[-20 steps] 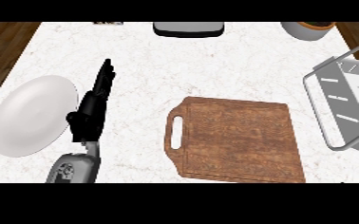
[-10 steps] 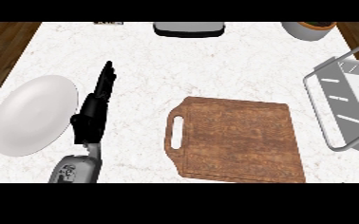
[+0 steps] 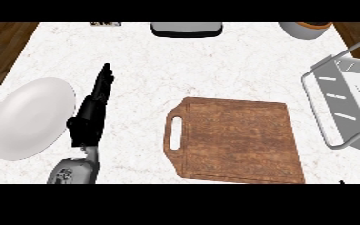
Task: Pick the sweet potato from the cutting board and place it in the tiered basket
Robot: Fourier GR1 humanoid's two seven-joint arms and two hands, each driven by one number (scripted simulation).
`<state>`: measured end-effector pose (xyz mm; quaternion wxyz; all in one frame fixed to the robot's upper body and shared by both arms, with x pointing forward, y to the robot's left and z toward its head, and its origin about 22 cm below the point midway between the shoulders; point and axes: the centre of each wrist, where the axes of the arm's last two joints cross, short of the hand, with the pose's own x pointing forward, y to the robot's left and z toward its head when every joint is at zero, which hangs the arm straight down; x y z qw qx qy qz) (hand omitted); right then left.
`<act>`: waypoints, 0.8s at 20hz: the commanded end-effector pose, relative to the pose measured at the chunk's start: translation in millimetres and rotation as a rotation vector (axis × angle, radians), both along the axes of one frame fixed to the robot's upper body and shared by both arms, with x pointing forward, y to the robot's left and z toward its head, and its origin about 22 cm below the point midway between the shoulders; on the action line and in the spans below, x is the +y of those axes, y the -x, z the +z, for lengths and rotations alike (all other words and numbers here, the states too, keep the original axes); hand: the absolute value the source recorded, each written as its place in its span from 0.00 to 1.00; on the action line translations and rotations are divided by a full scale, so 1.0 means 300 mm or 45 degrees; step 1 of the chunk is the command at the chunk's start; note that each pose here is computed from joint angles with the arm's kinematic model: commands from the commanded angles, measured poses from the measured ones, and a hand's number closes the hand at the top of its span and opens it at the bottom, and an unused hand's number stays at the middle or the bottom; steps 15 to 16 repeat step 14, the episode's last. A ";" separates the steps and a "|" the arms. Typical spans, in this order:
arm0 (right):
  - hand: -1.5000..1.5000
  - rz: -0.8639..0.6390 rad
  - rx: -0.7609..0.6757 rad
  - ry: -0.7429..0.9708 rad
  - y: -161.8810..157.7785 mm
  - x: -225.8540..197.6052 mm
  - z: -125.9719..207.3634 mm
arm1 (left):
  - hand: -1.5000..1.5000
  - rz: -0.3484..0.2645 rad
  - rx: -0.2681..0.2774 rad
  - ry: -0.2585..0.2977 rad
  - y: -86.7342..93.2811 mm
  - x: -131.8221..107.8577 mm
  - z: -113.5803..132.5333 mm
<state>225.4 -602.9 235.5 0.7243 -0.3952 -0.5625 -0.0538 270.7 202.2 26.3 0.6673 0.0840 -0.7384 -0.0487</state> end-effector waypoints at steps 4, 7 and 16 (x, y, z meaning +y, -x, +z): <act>0.00 -0.215 -0.092 -0.234 0.264 -0.158 -0.045 | 0.50 0.011 0.001 -0.001 -0.011 0.056 0.022; 0.00 -0.221 -0.162 -0.329 0.388 -0.196 -0.124 | 0.50 0.026 0.010 0.011 0.025 0.022 0.008; 0.00 -0.164 -0.156 -0.332 0.685 -0.225 -0.243 | 0.50 0.093 0.002 0.006 0.036 0.047 -0.024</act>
